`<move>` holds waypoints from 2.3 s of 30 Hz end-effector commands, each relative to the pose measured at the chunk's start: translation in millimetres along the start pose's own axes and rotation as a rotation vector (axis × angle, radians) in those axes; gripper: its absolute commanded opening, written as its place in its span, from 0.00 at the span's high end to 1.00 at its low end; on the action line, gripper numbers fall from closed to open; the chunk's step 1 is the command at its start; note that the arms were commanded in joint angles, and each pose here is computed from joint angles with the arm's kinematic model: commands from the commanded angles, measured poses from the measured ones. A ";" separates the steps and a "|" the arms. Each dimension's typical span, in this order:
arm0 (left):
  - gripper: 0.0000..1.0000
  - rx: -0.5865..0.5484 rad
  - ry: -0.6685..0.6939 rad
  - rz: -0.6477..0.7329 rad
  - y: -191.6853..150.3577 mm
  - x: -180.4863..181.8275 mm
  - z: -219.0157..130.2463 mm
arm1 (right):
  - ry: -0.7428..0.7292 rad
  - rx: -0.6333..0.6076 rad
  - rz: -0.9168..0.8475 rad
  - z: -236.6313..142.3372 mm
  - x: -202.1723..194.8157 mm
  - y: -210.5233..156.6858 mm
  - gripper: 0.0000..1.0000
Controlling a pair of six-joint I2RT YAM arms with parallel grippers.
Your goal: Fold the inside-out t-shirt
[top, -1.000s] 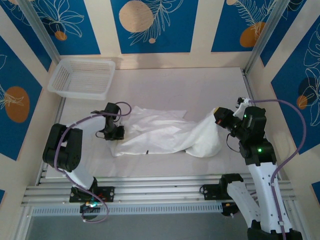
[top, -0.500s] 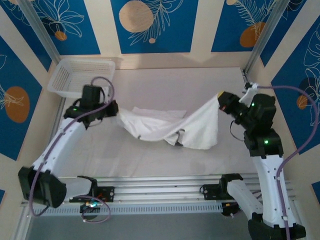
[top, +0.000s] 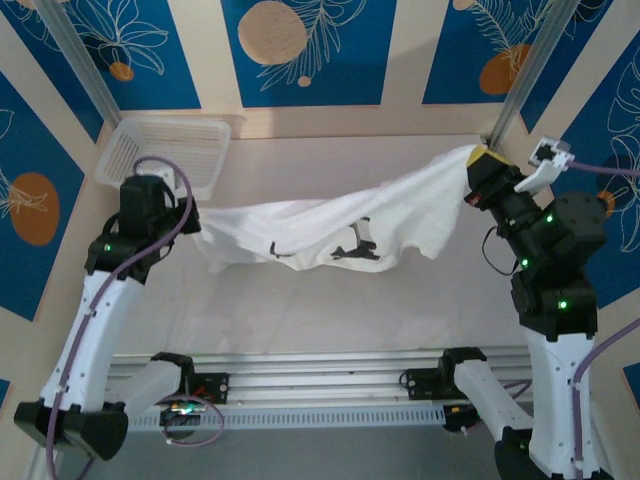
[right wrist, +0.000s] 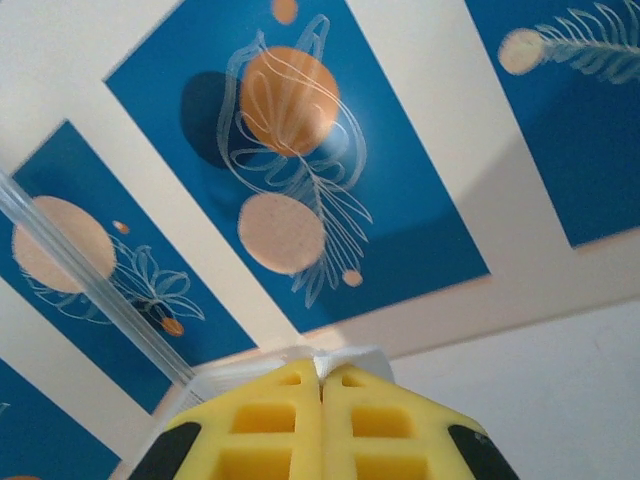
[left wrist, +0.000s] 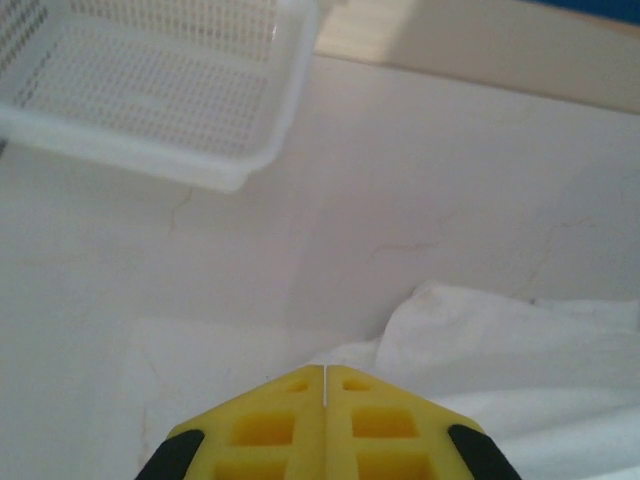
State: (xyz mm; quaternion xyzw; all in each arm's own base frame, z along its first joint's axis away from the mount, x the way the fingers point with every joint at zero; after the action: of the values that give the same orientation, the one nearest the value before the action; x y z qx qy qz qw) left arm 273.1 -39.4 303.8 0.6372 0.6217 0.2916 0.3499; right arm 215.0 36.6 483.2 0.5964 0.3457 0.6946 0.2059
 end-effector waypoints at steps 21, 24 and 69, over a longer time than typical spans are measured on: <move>0.58 0.327 -0.339 -0.079 -143.3 -57.8 50.3 | -0.259 0.336 0.281 -33.4 -140.3 -172.0 1.00; 0.61 0.435 -0.362 -0.066 -161.9 -75.6 67.7 | -0.284 0.424 0.332 -30.7 -151.8 -194.4 1.00; 0.81 0.623 -0.352 -0.064 -212.8 -110.3 134.1 | -0.309 0.547 0.417 -22.3 -158.7 -216.7 1.00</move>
State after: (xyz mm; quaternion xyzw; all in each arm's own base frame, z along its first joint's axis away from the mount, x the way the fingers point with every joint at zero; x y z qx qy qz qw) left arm 248.8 -162.2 58.0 0.7290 0.6365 -0.0395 0.2489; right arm 197.8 64.8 205.5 0.7911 0.3557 0.4950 -0.0502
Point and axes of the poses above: each hand's point on the last joint's axis, 136 mm out from that joint toward the fingers, its own z axis out along the fingers, its own x axis along the line the jaws close on, y = z × x, the point moved 3 cm from there along -z, back along the fingers, and after that the axes turned 11 degrees about z, right-handed, at the moved point
